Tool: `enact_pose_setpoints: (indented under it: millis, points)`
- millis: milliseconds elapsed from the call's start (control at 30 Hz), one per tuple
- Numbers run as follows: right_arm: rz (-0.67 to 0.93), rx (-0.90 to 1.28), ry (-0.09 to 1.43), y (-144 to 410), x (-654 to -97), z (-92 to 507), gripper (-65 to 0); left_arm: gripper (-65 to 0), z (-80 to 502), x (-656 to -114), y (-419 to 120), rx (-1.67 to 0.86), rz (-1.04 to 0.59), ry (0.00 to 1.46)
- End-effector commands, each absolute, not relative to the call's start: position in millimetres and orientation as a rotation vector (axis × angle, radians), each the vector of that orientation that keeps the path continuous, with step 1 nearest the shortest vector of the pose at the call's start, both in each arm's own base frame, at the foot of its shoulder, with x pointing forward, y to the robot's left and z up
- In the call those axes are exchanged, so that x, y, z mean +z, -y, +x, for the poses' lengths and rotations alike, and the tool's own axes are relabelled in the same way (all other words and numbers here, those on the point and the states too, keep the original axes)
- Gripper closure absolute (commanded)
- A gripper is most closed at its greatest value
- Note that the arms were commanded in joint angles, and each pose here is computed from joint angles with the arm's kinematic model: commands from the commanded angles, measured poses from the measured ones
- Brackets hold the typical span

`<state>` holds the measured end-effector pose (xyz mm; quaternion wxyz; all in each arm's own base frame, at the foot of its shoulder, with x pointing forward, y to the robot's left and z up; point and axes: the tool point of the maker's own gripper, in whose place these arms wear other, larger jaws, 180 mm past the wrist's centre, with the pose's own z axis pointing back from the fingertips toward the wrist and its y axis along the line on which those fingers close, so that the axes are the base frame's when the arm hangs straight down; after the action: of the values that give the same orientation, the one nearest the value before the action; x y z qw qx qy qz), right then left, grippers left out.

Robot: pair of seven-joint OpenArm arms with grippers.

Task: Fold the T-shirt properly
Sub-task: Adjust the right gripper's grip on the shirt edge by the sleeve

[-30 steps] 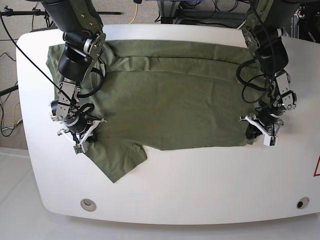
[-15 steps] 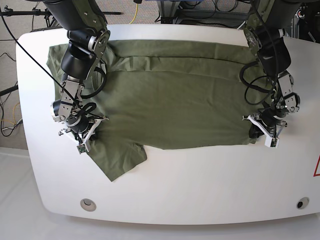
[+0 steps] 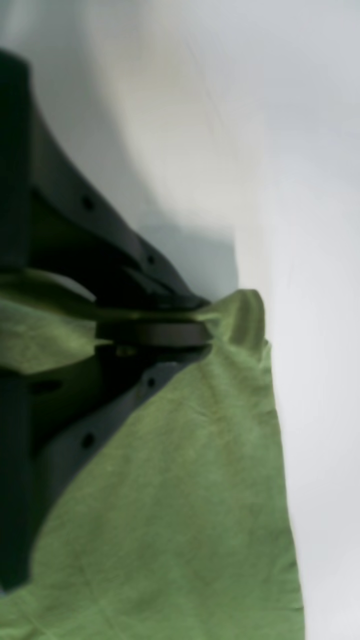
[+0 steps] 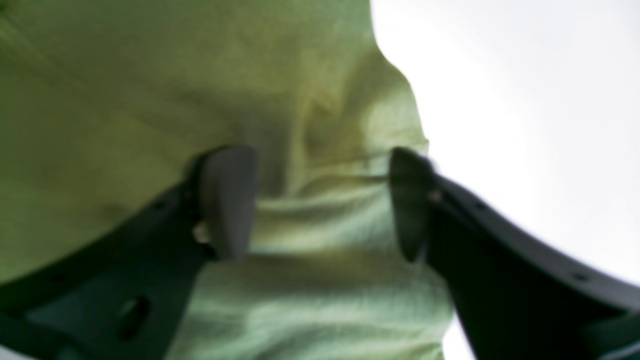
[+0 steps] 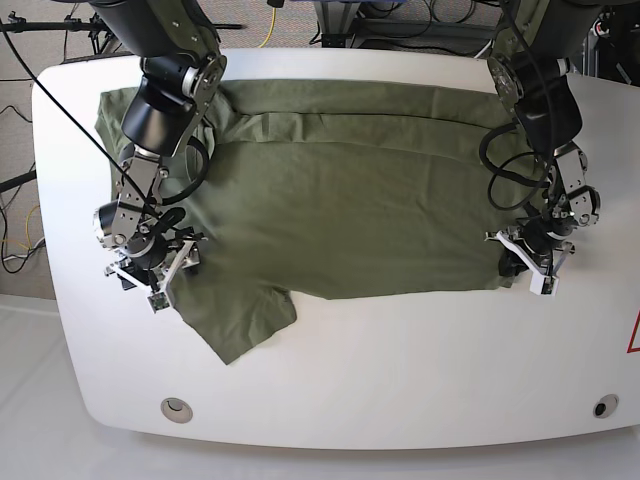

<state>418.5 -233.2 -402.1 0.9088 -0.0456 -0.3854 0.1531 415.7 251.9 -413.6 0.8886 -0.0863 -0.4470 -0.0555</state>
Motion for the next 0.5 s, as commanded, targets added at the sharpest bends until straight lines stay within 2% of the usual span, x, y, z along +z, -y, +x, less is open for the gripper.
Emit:
enact_pose_setpoints:
  millis: [0,233,467]
  points:
    - [-0.11,0.313,0.871,237,-377,436,-43.8,-1.9,428,-396,-260,-0.118,-0.16,0.978]
    - [-0.116,0.299,0.886,243,-370,442,-43.7,-1.9,428,-396,-260,-0.12,-0.158,0.977]
    - [-0.095,0.117,0.94,277,-357,447,-43.7,-1.9,427,-396,-261,-0.12,-0.157,0.976]
